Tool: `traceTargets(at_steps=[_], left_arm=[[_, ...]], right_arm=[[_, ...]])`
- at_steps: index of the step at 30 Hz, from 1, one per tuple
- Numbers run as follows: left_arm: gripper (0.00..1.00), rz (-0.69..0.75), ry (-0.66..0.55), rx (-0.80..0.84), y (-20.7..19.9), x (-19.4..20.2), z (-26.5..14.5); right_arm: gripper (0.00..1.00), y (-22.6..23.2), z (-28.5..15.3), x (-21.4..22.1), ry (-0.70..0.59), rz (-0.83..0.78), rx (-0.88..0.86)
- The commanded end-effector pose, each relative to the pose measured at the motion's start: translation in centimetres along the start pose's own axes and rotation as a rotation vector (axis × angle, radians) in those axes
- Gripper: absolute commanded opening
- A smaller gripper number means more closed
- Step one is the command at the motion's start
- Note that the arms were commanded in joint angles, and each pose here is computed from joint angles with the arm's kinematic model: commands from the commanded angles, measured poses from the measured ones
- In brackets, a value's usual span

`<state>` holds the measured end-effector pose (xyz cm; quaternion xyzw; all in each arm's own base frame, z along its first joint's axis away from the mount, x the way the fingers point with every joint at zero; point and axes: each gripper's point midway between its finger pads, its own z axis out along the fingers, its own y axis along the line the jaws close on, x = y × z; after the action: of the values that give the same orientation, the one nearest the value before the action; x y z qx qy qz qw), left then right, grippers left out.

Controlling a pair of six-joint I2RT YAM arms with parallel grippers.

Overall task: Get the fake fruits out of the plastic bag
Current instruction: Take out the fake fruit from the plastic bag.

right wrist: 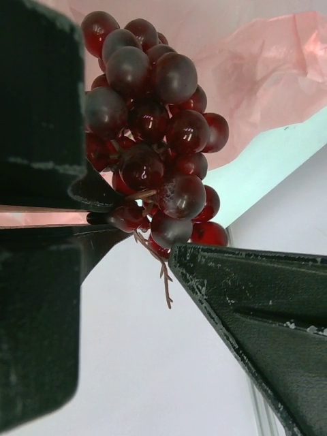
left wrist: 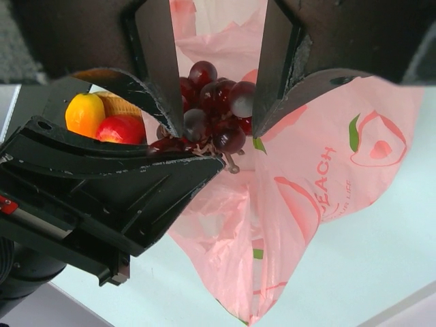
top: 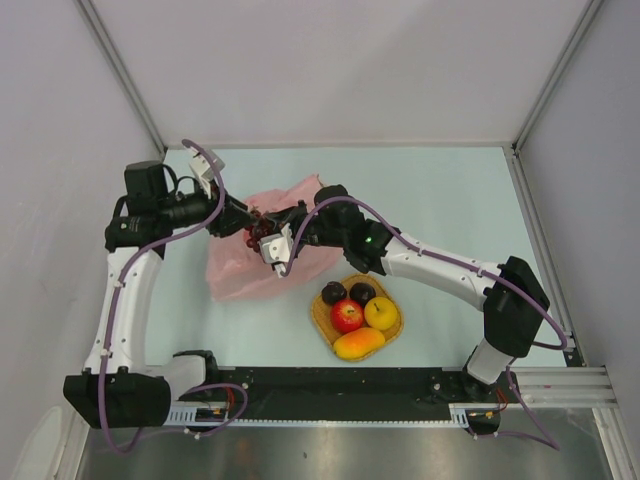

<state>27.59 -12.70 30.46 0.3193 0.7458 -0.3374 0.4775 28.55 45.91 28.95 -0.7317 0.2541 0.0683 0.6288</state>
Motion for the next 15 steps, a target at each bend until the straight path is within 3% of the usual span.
traceTargets(at_steps=[1, 15], left_arm=[[0.49, 0.032, -0.039, 0.024, 0.2, -1.3, 0.6], [0.37, 0.037, -0.041, 0.07, 0.1, -2.2, 2.2]], right_arm=[[0.0, -2.5, -0.2, -1.0, -0.028, -0.025, 0.083], [0.0, -2.4, 0.1, -0.7, -0.024, -0.018, 0.088]])
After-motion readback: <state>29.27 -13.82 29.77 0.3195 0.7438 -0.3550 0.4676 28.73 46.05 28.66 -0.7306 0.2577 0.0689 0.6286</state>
